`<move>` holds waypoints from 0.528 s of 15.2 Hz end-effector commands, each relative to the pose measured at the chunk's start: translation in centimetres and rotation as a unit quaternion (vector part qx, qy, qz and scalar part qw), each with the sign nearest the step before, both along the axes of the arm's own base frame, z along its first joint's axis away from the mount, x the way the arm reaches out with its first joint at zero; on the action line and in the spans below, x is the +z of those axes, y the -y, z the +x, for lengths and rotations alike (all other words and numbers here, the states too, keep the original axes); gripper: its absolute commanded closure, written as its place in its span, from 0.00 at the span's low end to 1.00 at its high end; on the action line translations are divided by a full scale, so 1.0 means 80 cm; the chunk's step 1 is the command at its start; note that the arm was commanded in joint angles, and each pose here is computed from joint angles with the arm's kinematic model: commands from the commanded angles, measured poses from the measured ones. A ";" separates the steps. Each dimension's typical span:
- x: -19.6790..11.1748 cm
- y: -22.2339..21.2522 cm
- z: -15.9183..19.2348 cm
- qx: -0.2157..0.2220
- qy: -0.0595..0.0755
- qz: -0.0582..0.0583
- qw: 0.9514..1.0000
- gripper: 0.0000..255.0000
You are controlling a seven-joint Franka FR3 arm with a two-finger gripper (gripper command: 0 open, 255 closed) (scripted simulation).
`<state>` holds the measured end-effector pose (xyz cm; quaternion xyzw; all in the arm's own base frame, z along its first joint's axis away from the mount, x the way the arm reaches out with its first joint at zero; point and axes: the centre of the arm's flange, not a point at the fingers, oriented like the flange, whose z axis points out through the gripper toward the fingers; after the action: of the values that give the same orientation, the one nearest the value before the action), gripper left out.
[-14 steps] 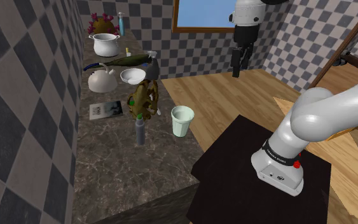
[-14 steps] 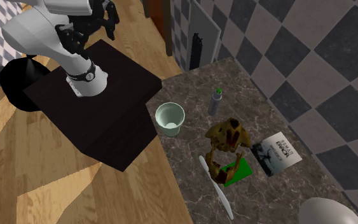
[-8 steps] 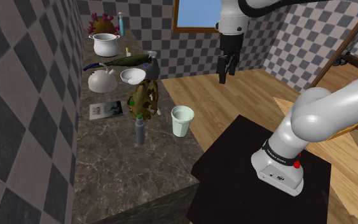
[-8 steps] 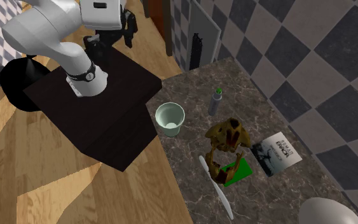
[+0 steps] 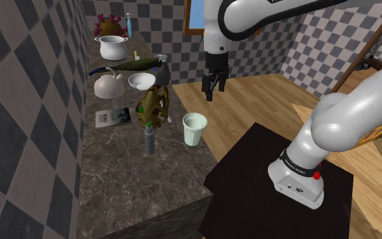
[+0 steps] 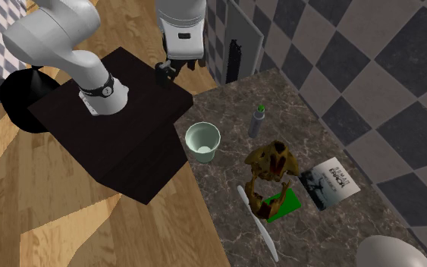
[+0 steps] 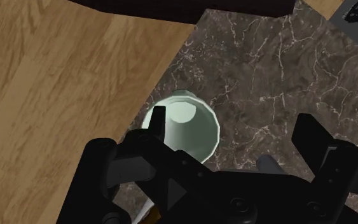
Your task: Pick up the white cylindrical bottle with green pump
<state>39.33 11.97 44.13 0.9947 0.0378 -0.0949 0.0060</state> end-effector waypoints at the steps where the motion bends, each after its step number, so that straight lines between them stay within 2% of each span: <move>1: -0.016 -0.019 0.022 0.001 0.003 0.002 1.000 0.00; 8: -0.075 -0.087 0.090 0.003 0.010 0.006 1.000 0.00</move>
<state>45.76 18.10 38.82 0.9954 0.0415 -0.0861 0.0017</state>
